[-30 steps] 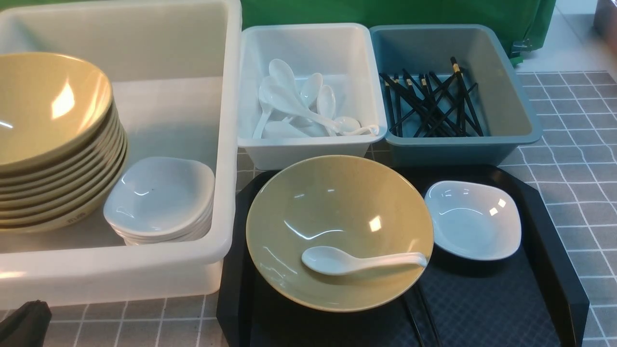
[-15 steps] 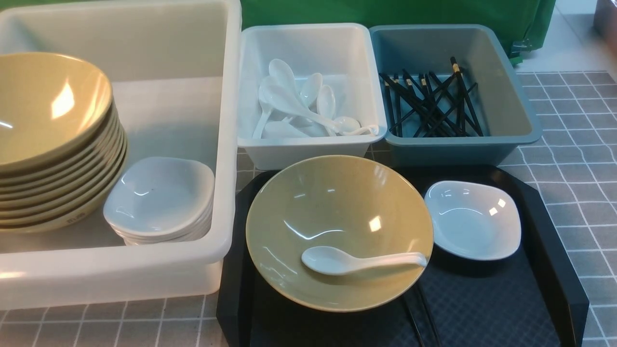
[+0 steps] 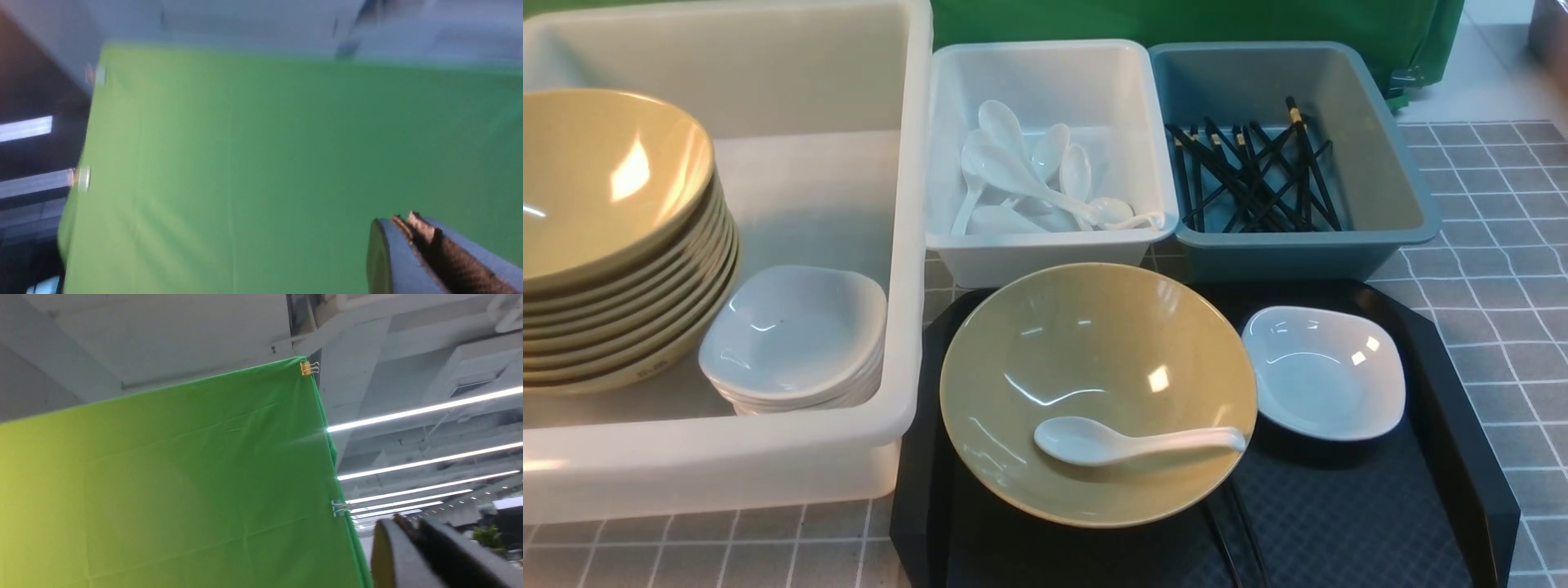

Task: On grey table put chopsticks spoon bowls plates into blue grey white boxes.
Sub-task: 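Pick up the spoon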

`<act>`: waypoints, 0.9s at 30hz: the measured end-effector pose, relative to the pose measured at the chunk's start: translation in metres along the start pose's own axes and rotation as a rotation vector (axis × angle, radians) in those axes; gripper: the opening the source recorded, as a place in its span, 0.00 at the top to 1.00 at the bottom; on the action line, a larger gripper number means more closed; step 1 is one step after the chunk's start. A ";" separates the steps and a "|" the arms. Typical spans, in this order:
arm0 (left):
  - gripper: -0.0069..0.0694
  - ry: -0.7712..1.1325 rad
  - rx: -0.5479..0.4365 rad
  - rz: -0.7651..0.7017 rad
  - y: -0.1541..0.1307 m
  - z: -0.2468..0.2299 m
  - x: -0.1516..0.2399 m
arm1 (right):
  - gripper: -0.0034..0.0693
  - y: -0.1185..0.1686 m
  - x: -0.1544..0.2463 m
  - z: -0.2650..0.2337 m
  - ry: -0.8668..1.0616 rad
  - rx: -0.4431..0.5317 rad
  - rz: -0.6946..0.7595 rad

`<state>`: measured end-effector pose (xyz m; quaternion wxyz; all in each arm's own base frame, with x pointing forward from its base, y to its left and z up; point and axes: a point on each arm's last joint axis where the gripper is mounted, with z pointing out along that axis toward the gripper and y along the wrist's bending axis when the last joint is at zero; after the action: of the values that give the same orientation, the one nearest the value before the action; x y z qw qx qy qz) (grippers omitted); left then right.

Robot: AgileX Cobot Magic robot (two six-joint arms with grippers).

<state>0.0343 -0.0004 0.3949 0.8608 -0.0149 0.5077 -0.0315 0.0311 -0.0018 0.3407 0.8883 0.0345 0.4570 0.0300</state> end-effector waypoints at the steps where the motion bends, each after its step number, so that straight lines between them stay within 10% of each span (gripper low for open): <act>1: 0.92 0.046 -0.005 0.005 0.000 0.010 -0.003 | 0.91 0.001 -0.004 0.007 0.037 0.002 -0.039; 9: 0.92 0.737 0.008 -0.056 -0.005 0.094 0.050 | 0.91 -0.002 0.042 0.032 0.731 -0.012 -0.179; 17: 0.92 1.252 0.610 -0.082 -0.084 0.133 0.101 | 0.90 0.004 0.095 0.015 1.336 -0.196 -0.217; 27: 0.75 1.316 1.061 0.200 -0.187 0.145 0.179 | 0.90 0.011 0.107 0.022 1.274 -0.257 -0.207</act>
<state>0.2401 -0.2001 0.3193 0.2822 0.4568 0.8216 -0.1915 0.1108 0.0174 0.2680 0.4393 -0.1406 0.8872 0.0132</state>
